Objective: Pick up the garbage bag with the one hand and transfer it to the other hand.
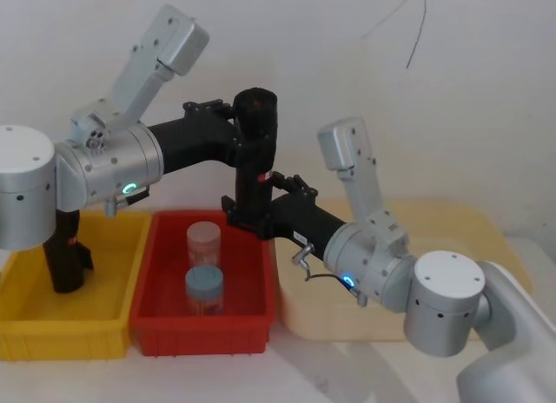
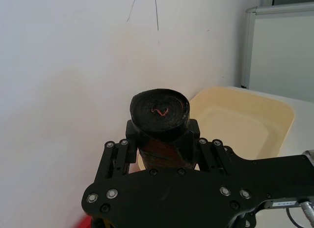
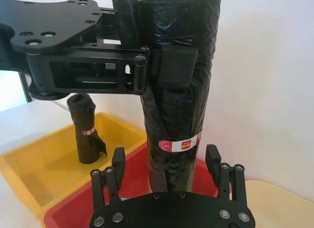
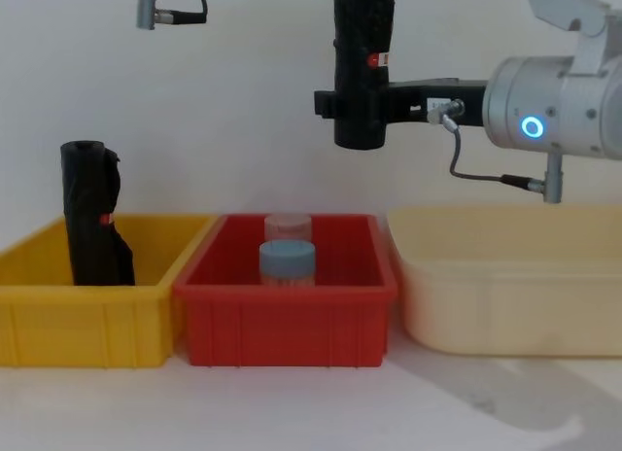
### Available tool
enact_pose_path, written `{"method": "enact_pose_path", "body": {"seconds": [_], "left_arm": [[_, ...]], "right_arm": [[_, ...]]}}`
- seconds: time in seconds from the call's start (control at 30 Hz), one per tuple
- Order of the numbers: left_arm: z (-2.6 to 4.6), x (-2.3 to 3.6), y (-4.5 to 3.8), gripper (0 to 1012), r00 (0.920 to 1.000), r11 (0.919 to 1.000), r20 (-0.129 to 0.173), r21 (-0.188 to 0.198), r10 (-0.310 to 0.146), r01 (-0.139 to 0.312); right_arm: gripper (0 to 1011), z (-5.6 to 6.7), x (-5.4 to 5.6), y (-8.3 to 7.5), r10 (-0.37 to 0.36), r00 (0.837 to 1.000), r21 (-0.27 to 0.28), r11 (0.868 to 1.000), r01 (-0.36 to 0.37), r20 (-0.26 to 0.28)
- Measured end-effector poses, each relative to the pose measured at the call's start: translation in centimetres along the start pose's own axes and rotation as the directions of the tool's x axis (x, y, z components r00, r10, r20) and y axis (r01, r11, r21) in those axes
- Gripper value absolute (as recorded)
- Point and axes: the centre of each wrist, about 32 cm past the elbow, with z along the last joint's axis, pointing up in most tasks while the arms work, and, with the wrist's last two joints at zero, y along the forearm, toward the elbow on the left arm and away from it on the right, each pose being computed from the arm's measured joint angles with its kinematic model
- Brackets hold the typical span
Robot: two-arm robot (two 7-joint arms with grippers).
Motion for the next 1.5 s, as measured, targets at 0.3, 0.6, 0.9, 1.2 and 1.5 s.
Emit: {"method": "enact_pose_path", "body": {"seconds": [0.3,0.6,0.9,1.2,1.5], "left_arm": [[0.00,0.00,0.00,564,1.0000,1.0000,0.000,0.000,0.000,0.000],[0.00,0.00,0.00,564,1.0000,1.0000,0.000,0.000,0.000,0.000],[0.00,0.00,0.00,564,1.0000,1.0000,0.000,0.000,0.000,0.000],[0.00,0.00,0.00,682,1.0000,1.0000,0.000,0.000,0.000,0.000],[0.05,-0.03,0.03,931,1.0000,1.0000,0.000,-0.001,0.000,0.000]], "right_arm": [[977,-0.01,-0.13,0.56,-0.006,1.000,-0.002,1.000,0.006,-0.018],[742,0.01,-0.20,0.83,-0.009,1.000,-0.002,1.000,0.009,-0.026],[499,0.02,-0.23,0.95,-0.010,0.999,-0.002,1.000,0.010,-0.031],[466,0.03,-0.23,0.98,-0.013,0.999,-0.003,1.000,0.012,-0.033],[466,-0.01,-0.24,0.61,-0.063,0.996,0.004,0.998,0.063,-0.070]]}}
